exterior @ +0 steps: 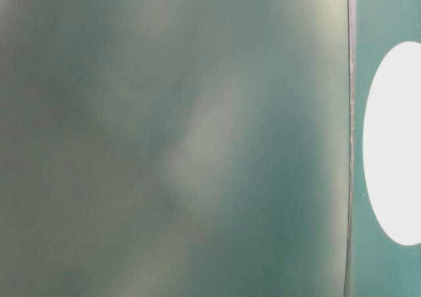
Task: Grip the spoon and scoop the red block from the bowl with right arm.
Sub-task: 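Lower the right gripper and close it on the pink spoon handle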
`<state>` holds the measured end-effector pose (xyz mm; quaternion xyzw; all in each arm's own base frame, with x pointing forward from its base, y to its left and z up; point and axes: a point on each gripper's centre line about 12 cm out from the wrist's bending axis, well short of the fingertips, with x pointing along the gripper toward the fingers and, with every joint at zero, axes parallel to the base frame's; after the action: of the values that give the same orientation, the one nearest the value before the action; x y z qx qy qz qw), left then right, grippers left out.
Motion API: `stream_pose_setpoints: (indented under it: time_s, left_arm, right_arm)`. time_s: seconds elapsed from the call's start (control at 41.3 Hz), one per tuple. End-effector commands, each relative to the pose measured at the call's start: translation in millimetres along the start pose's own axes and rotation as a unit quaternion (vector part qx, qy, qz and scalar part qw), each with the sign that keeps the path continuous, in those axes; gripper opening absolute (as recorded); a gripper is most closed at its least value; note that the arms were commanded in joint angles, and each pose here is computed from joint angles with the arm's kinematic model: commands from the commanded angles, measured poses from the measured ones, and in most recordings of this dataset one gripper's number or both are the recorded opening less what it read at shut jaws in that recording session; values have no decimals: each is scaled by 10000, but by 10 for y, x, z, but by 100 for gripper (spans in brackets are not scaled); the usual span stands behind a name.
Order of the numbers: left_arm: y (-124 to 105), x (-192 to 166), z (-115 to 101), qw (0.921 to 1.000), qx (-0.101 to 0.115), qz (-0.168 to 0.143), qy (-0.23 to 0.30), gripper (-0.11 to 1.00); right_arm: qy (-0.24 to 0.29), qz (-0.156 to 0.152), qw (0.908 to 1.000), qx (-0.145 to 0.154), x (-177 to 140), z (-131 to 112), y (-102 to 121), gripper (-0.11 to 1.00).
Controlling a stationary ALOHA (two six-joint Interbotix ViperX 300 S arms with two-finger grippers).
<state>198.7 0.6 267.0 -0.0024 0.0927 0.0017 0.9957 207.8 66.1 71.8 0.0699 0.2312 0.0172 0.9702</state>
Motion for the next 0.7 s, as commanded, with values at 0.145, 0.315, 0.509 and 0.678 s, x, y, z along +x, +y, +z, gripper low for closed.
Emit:
stream_pose_setpoints:
  time_s: [0.145, 0.315, 0.509, 0.678]
  left_arm:
    - [-4, 10, 121, 9999, -6, -9, -153, 1]
    - [-4, 10, 122, 9999, -6, -9, -161, 1]
    - [-7, 13, 118, 9999, -5, -16, -146, 1]
    - [-4, 13, 118, 9999, -6, -9, -146, 1]
  right_arm:
    - [-80, 39, 10000, 12, 12, 34, 25, 49]
    - [-87, 41, 10000, 15, 20, 38, 30, 43]
    - [-87, 41, 10000, 15, 20, 38, 30, 42]
    - [-87, 35, 10000, 19, 20, 39, 28, 42]
